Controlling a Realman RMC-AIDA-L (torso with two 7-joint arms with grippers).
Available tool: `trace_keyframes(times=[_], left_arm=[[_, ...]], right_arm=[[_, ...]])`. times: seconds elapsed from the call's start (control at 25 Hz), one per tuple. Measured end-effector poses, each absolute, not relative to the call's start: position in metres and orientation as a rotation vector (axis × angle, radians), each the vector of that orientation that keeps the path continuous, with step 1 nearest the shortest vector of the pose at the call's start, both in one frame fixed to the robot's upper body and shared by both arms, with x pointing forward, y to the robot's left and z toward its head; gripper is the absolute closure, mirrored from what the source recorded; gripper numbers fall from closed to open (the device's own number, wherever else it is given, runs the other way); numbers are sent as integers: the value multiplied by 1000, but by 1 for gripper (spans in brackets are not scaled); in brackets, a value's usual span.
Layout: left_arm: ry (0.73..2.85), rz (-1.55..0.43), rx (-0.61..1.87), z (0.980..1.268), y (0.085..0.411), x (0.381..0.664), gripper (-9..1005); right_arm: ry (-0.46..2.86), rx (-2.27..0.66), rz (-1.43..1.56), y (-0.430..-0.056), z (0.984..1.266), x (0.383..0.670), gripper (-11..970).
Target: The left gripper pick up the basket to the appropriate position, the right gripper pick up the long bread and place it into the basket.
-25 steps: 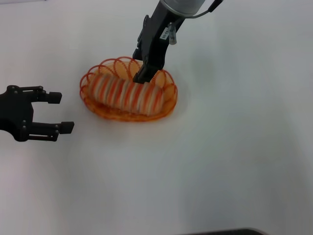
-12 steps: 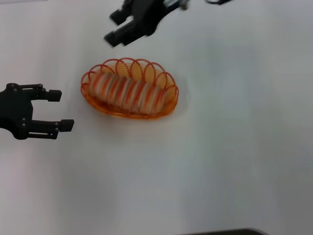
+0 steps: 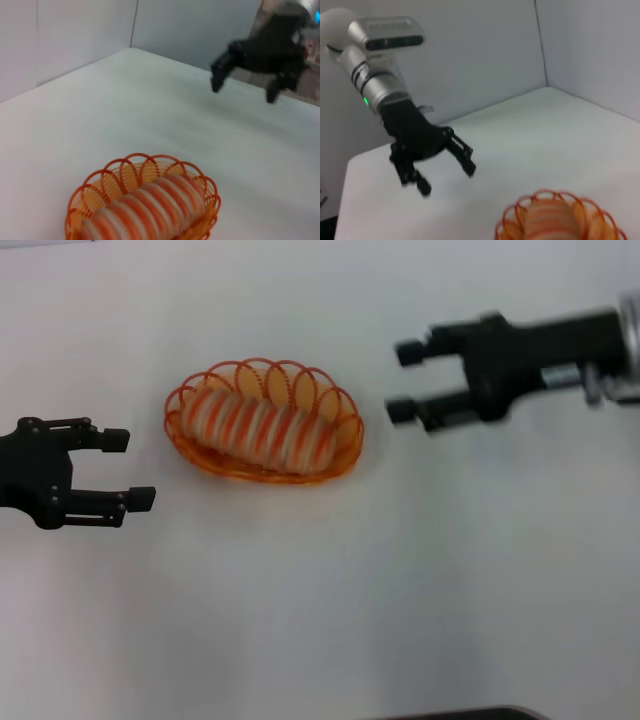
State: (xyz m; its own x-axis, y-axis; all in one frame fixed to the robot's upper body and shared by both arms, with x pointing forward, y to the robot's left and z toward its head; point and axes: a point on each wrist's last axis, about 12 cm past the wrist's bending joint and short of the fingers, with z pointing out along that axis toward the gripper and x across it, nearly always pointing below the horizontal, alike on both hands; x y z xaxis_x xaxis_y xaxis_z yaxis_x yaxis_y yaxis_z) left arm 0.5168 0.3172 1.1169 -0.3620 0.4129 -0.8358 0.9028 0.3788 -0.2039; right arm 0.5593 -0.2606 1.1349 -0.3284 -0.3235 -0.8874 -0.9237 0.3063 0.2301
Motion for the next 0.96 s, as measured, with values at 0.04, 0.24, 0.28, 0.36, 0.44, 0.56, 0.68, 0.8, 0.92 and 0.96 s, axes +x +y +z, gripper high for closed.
trace_keyframes(times=[0.04, 0.24, 0.28, 0.36, 0.44, 0.56, 0.68, 0.8, 0.92, 0.96], left_arm=[[1937, -894, 1126, 1115, 317, 516, 166], [1929, -921, 1101, 1110, 314, 515, 166], [1930, -926, 1095, 1108, 313, 515, 166], [1936, -939, 1081, 1105, 312, 515, 166], [1940, -943, 1073, 1103, 311, 515, 165], [1946, -943, 1063, 1101, 311, 514, 165], [1950, -953, 1057, 1100, 311, 513, 165], [1956, -957, 1053, 1099, 311, 512, 165], [1961, -962, 1049, 1097, 311, 512, 165], [1962, -965, 1048, 1097, 310, 512, 165]], right_arm=[[1808, -1114, 992, -268, 1127, 551, 176], [1723, -1096, 900, -296, 1103, 516, 98], [1704, -1102, 890, -300, 1102, 511, 83], [1689, -1108, 878, -306, 1099, 503, 52], [1696, -1105, 873, -311, 1095, 497, 21], [1731, -1100, 859, -318, 1089, 489, 23], [1751, -1095, 838, -323, 1084, 483, 24], [1775, -1103, 830, -326, 1081, 480, 24], [1795, -1110, 825, -326, 1078, 479, 24], [1798, -1111, 825, -326, 1078, 479, 24]])
